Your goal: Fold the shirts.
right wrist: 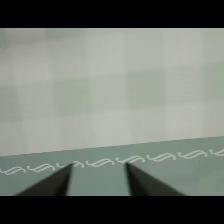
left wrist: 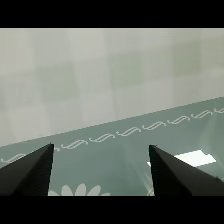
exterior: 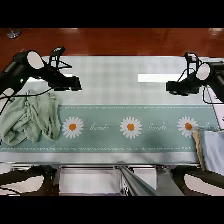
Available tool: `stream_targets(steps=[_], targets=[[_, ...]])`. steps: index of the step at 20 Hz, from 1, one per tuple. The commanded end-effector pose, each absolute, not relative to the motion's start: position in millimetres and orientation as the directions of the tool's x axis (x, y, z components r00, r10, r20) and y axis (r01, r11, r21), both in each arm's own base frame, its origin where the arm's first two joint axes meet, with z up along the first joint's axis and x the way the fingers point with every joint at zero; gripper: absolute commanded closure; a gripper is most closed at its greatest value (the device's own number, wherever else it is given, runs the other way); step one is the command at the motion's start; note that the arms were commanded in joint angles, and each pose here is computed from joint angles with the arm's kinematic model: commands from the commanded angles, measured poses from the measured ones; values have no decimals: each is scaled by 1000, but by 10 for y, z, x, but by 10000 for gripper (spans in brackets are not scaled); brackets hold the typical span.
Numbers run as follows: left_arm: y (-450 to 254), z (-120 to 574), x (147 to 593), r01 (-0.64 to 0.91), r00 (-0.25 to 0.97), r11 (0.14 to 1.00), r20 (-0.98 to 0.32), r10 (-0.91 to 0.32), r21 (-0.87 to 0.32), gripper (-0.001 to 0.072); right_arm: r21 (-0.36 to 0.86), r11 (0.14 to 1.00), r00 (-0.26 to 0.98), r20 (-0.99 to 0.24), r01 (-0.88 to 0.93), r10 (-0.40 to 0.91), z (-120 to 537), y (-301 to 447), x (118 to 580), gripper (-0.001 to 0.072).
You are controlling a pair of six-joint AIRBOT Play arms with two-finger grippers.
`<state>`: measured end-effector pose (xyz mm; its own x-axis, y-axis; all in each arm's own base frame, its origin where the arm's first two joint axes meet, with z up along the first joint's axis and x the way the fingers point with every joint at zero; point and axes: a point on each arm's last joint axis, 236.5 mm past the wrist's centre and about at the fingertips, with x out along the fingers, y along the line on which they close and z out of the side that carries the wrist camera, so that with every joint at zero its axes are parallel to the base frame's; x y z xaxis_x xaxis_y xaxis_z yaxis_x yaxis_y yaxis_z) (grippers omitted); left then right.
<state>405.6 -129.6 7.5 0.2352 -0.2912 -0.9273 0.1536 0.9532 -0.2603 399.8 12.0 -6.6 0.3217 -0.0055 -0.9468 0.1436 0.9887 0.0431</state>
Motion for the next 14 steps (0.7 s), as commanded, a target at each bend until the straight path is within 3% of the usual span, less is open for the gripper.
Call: stream_targets(steps=[1,4,6,8,10,14], targets=[[-961,200,4020,102,228,975,-949,-216,-197,5,-32,991,295,-953,131,-69,-84,-43,3936,71],[-249,678,3971,-10,365,996,-928,-79,-89,6,-187,979,186,-962,83,-200,-101,-363,3667,73],[264,767,3767,-146,453,989,-891,39,-31,6,-211,975,201,-954,75,-222,-55,-418,3626,74],[631,569,3542,-346,522,934,-846,110,-92,6,-172,981,243,-951,94,-190,-1,-341,3634,76],[660,114,3331,-431,519,887,-850,94,-165,7,-90,991,276,-954,101,-114,57,-164,3654,78],[865,-496,3049,-444,431,894,-887,164,-51,7,13,993,270,-963,115,-18,102,61,3592,79]])
